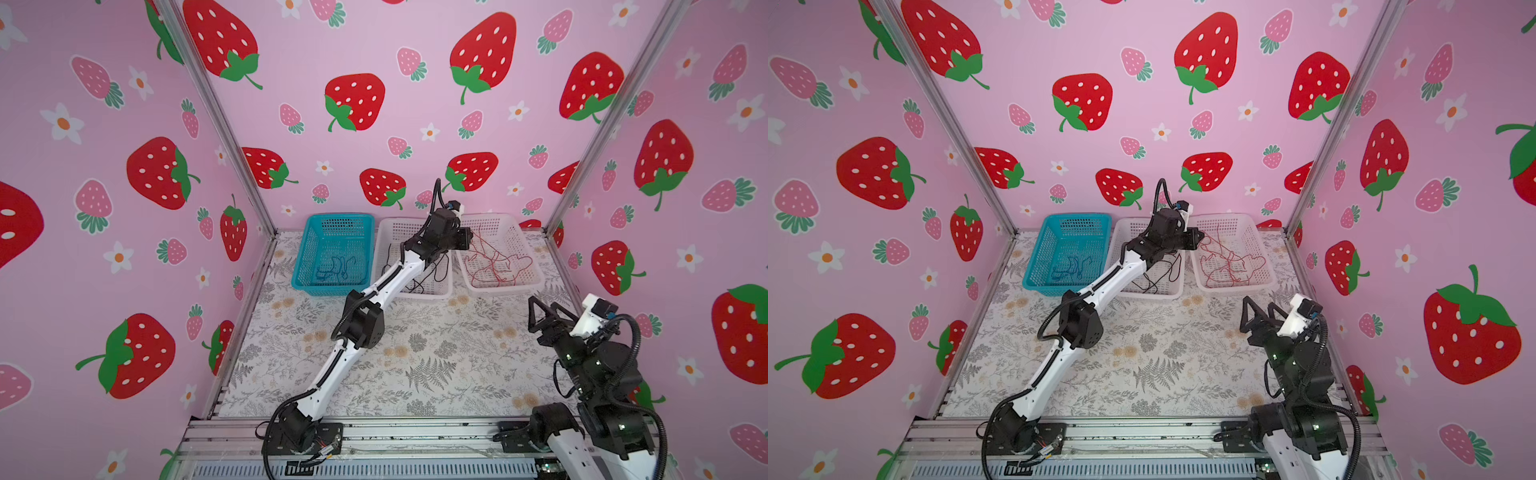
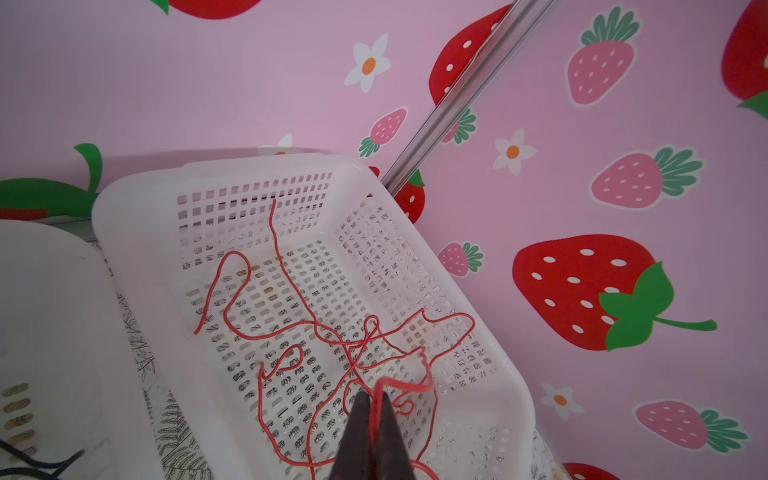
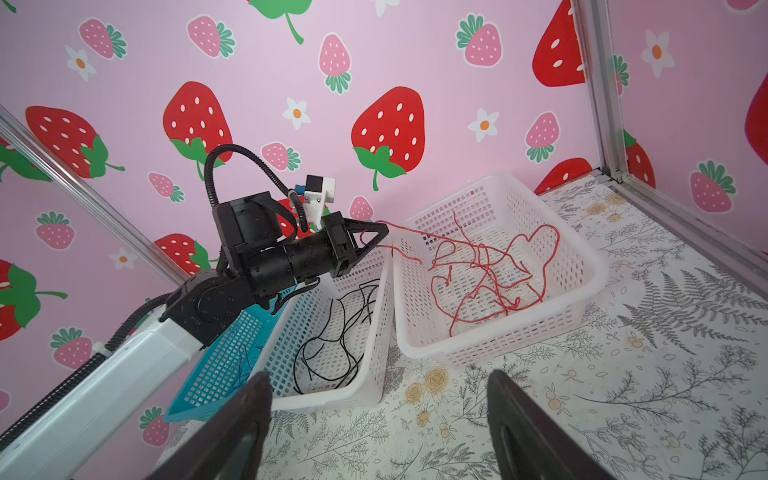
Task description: Untangle the cables
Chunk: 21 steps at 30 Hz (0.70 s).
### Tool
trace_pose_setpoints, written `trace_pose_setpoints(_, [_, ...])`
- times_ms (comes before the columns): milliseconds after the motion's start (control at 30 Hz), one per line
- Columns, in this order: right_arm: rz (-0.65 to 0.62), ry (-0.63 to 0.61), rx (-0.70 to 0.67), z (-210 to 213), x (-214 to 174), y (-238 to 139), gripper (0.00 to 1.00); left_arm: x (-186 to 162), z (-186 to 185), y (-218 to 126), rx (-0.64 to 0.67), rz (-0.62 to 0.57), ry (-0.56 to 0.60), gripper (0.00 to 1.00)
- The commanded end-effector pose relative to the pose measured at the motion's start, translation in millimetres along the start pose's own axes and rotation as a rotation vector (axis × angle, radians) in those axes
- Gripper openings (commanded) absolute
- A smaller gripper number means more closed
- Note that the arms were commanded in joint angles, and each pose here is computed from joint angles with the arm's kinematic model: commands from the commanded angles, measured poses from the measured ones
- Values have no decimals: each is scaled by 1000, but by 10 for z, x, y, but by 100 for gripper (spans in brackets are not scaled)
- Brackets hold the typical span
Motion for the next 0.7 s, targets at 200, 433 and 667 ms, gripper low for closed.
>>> trace_pose_setpoints(200, [-31, -7, 49, 120, 123, -71, 83, 41, -147, 54, -37, -46, 23, 4])
trace_pose_setpoints(433, [-29, 5, 56, 132, 121, -74, 83, -11, -268, -7, -40, -8, 56, 32])
trace_pose_setpoints(667, [-27, 13, 53, 133, 132, -73, 83, 144, -488, -310, -21, 12, 119, 63])
Point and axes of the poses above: each gripper's point midway between its finger pads, its own y axis out along the fingers, its own z axis along the line the jaws close on, x = y × z, the point moved 1 cm from there along -y, back along the fingers, and after that the axes turned 5 degrees about -y, right-handed, at the moved point
